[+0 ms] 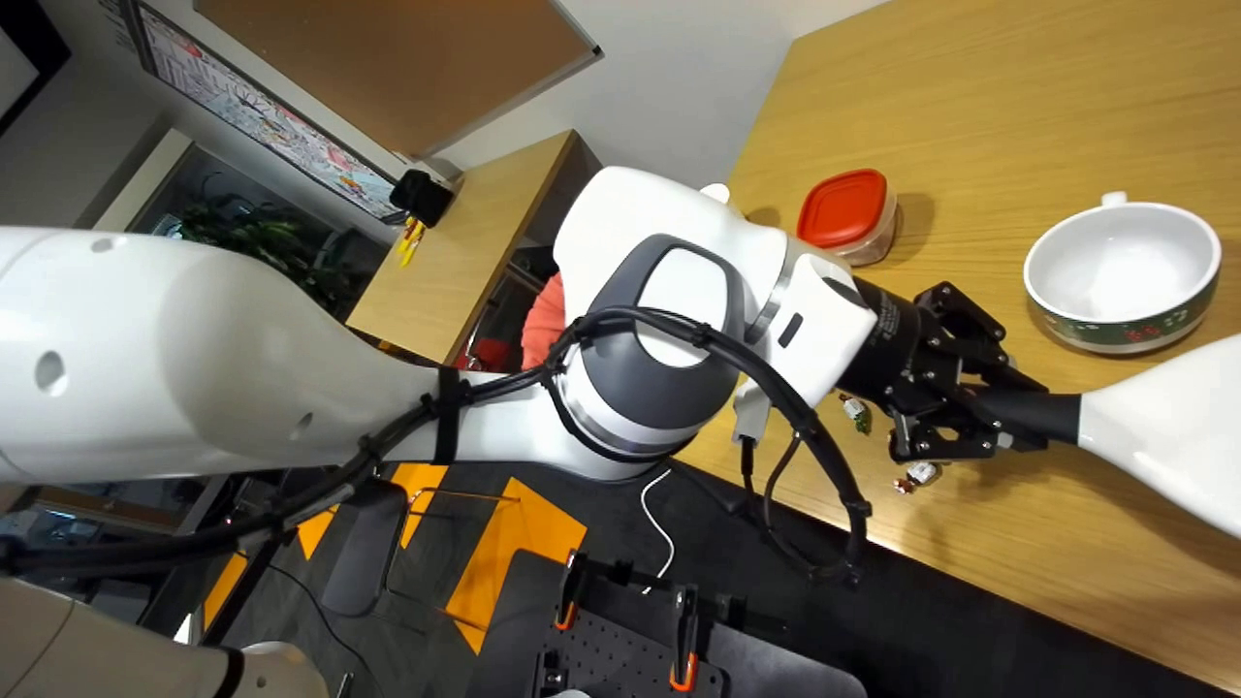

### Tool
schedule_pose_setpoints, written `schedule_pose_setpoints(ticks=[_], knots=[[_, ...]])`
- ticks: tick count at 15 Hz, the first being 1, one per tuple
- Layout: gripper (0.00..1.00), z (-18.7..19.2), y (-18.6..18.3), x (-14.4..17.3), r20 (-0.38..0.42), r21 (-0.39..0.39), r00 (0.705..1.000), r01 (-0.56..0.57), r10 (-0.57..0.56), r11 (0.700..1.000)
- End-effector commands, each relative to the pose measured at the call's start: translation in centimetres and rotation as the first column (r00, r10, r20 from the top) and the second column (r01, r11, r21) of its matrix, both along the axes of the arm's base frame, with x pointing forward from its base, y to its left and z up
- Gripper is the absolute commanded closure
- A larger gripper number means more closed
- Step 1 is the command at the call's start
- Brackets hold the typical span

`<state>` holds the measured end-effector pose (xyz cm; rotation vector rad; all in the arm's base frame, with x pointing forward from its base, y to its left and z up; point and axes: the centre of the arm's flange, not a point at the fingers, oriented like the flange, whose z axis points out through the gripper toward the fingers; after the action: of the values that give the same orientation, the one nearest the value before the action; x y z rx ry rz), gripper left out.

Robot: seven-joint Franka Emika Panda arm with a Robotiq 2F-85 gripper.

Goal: Use the brush to sweep the candy to the left side of the table

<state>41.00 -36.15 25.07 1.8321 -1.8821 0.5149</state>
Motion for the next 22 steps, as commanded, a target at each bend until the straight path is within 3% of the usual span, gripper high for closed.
schedule_pose_setpoints(ticks=[1,5,7,10,12,15,18,21,22], knots=[[0.87,3.0,1.7,-1.8,0.028,-0.017,0.998,-0.053,0.054,0.998],[0.87,4.6,1.3,-1.3,0.089,-0.068,0.996,0.014,-0.008,0.998],[0.87,5.3,1.4,-1.1,0.085,-0.056,0.996,-0.035,0.039,0.998],[0.87,6.1,1.9,-1.2,0.031,-0.036,0.979,-0.199,0.2,0.979],[0.87,6.5,2.2,-1.4,-0.013,-0.011,0.953,-0.303,0.303,0.953],[0.87,6.6,3.1,-2.0,-0.066,0.015,0.888,-0.454,0.454,0.891],[0.87,6.5,4.8,-2.5,-0.098,0.041,0.799,-0.593,0.594,0.804],[0.87,6.4,7.0,-2.9,-0.119,0.064,0.688,-0.715,0.716,0.697],[0.87,4.6,5.7,-1.9,-0.12,0.06,0.753,-0.645,0.647,0.762]])
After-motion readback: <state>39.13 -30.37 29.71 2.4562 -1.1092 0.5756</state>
